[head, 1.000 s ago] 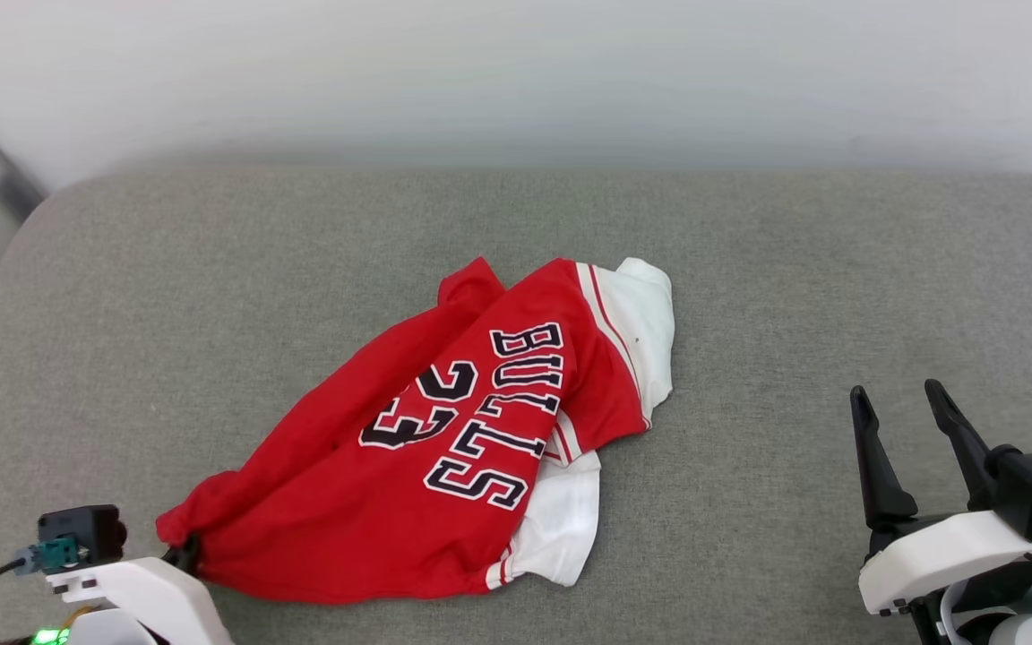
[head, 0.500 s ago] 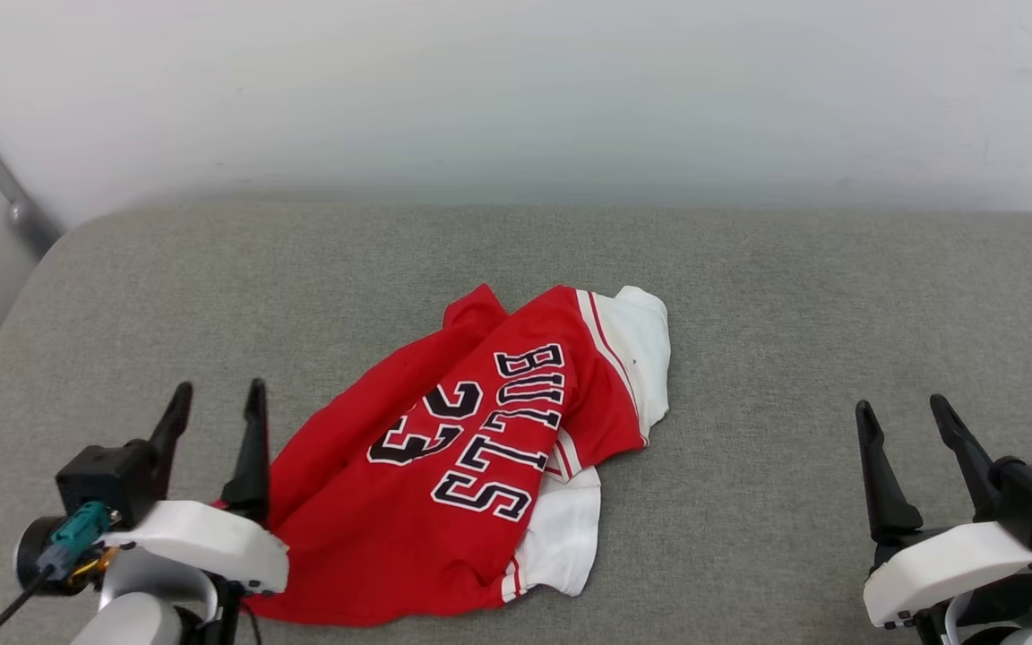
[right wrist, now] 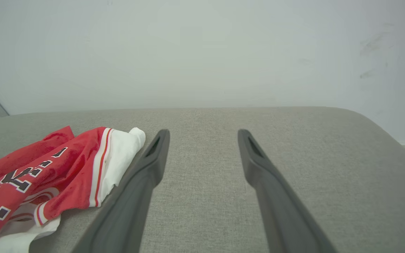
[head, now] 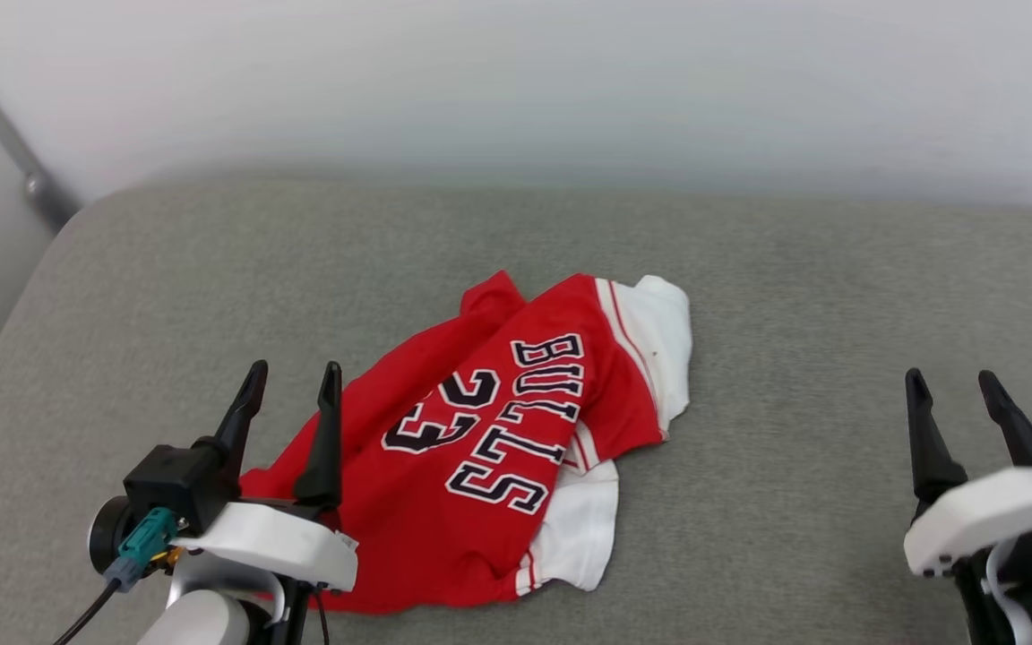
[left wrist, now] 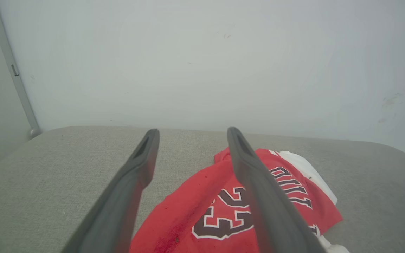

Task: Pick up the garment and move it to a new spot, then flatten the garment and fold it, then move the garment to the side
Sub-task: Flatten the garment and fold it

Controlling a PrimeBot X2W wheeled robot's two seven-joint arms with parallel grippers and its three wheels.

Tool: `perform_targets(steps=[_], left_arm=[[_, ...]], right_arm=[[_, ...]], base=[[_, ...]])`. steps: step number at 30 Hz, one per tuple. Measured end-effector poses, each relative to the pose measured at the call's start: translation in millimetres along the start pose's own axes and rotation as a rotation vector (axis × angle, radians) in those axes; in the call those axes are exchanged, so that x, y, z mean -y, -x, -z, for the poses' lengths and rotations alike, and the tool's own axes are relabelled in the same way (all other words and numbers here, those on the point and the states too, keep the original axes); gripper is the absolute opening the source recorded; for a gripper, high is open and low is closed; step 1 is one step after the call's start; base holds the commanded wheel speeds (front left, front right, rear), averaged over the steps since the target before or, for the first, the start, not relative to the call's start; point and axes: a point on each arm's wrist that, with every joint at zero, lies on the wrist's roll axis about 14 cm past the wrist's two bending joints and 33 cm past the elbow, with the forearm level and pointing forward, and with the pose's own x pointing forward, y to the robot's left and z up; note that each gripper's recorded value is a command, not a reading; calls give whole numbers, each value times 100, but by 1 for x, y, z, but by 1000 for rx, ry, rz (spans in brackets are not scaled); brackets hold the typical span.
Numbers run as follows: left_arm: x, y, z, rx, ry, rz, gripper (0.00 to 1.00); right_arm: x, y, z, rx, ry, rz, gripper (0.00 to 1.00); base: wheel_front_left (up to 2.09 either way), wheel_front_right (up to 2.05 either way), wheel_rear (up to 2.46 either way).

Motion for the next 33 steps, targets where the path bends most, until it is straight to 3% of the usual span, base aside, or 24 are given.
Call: perform_targets(steps=[8,15,21,29,30,31,32,33], left_arm=[[-9,-6,-7,49,29,-52,100],[-25,-4,4,44,32,-109,100],[-39,-7,16,20,14,-143,100],[-47,-8,30,-10,10,-161,100],[-49,-8,31,-11,10,-163,100],[-50,-8,32,-13,9,-167,100],[-51,-8,32,-12,12,-172,100],[-55,-7,32,-14,5,-182,100]], right_arm=[[-19,-60,51,-393,-30,-77,100],[-74,-88,98,-744,6,-252,100],[-115,-102,121,-875,29,-367,100],[-122,-103,155,-1026,84,-395,100],[-122,-102,157,-1038,82,-397,89],[-122,-101,158,-1047,90,-399,39],[-123,-101,158,-1055,86,-402,5],[-124,-101,158,-1057,78,-406,0]], base=[[0,0,0],[0,0,0],[0,0,0],[0,0,0],[0,0,0],[0,0,0],[0,0,0],[0,0,0]])
